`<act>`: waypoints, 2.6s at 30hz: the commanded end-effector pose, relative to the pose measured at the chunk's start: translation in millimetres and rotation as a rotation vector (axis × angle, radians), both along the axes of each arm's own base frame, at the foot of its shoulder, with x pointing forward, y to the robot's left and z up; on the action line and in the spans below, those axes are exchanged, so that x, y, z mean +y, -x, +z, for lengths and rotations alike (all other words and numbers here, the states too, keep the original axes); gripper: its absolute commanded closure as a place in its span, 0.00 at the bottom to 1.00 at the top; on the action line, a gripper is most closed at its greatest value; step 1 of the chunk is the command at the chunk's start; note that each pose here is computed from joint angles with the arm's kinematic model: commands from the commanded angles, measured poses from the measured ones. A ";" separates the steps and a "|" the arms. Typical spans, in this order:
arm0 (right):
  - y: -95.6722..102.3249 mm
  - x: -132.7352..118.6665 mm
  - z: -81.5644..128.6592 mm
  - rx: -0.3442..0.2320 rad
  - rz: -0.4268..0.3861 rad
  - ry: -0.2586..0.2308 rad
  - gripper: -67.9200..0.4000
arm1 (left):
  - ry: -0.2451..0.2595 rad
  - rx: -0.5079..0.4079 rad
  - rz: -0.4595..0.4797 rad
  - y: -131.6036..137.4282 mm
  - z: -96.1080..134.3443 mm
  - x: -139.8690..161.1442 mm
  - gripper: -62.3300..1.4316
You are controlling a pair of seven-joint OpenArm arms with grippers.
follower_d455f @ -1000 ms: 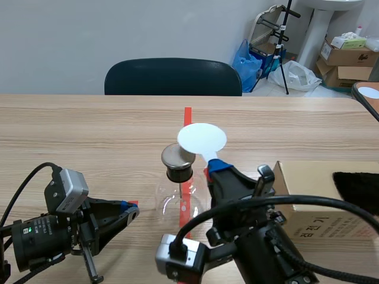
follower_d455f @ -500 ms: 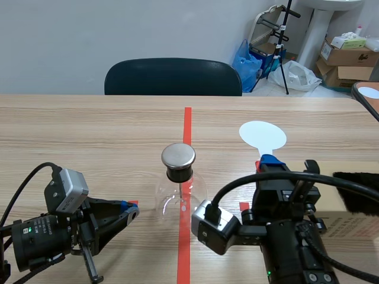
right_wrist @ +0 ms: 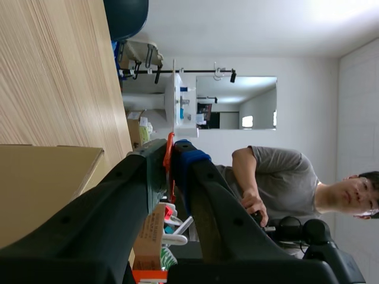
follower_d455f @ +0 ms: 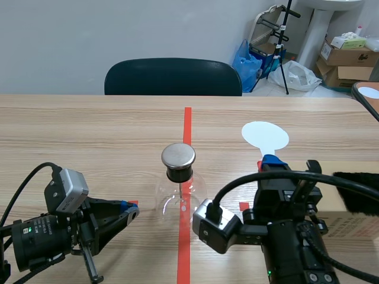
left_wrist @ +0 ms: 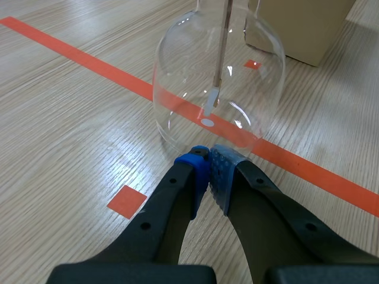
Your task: Do the electroscope experiment
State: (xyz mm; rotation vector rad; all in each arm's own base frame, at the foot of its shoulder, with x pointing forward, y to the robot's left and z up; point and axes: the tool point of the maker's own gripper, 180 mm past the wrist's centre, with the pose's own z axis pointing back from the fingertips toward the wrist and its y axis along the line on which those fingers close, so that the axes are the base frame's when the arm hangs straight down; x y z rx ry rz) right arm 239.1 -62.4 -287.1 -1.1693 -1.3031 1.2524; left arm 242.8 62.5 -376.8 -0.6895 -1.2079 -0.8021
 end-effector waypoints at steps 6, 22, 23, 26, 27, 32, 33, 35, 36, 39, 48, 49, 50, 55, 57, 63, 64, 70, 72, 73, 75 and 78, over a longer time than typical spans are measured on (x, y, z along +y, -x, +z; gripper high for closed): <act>1.1 20.3 9.3 -0.033 0.127 0.002 0.97 | 0.033 -0.026 0.004 -5.6 10.9 -2.9 0.93; 29.9 85.6 11.9 -0.047 0.523 0.014 0.97 | 0.033 -0.026 0.004 -5.6 10.9 -2.9 0.93; 31.4 87.6 11.9 -0.047 0.537 0.014 0.97 | 0.033 -0.026 0.004 -5.6 10.9 -2.9 0.93; 34.7 92.0 12.3 -0.050 0.568 0.015 0.97 | 0.033 -0.026 0.004 -5.6 10.9 -2.9 0.93; 35.4 92.9 12.3 -0.051 0.574 0.015 0.97 | 0.033 -0.026 0.004 -5.6 10.9 -2.9 0.93; 38.1 96.2 12.2 -0.051 0.598 0.016 0.97 | 0.033 -0.026 0.004 -5.6 10.9 -2.9 0.93; 38.1 96.2 12.2 -0.051 0.598 0.016 0.97 | 0.033 -0.026 0.004 -5.6 10.9 -2.9 0.93; 38.1 96.2 12.2 -0.051 0.598 0.016 0.97 | 0.033 -0.026 0.004 -5.6 10.9 -2.9 0.93; 38.1 96.2 12.2 -0.051 0.598 0.016 0.97 | 0.033 -0.026 0.004 -5.6 10.9 -2.9 0.93; 38.1 96.2 12.2 -0.051 0.598 0.016 0.97 | 0.033 -0.026 0.004 -5.6 10.9 -2.9 0.93; 38.0 96.1 12.2 -0.051 0.597 0.016 0.97 | 0.033 -0.026 0.004 -5.6 10.9 -2.9 0.93; 38.0 96.1 12.2 -0.051 0.597 0.016 0.97 | 0.033 -0.026 0.004 -5.6 10.9 -2.9 0.93; 38.0 96.1 12.2 -0.051 0.597 0.016 0.97 | 0.033 -0.026 0.004 -5.6 10.9 -2.9 0.93; 38.0 96.1 12.2 -0.051 0.597 0.016 0.97 | 0.033 -0.026 0.004 -5.6 10.9 -2.9 0.93; 38.0 96.1 12.2 -0.051 0.597 0.016 0.97 | 0.033 -0.026 0.004 -5.6 10.9 -2.9 0.93; 38.0 96.1 12.2 -0.051 0.597 0.016 0.97 | 0.033 -0.026 0.004 -5.6 10.9 -2.9 0.93; 38.0 96.1 12.2 -0.051 0.597 0.016 0.97 | 0.033 -0.026 0.004 -5.6 10.9 -2.9 0.93; 33.5 90.4 12.3 -0.050 0.557 0.015 0.97 | 0.033 -0.026 0.004 -5.6 10.9 -2.9 0.93; 29.6 85.0 12.4 -0.049 0.520 0.013 0.97 | 0.033 -0.026 0.004 -5.6 10.9 -2.9 0.93; 27.1 81.5 12.4 -0.049 0.496 0.012 0.97 | 0.033 -0.026 0.004 -5.6 10.9 -2.9 0.93; 21.7 72.7 12.4 -0.047 0.439 0.009 0.97 | 0.033 -0.026 0.004 -5.6 10.9 -2.9 0.93; 13.5 57.1 12.5 -0.045 0.341 0.005 0.97 | 0.033 -0.026 0.004 -5.6 10.9 -2.9 0.93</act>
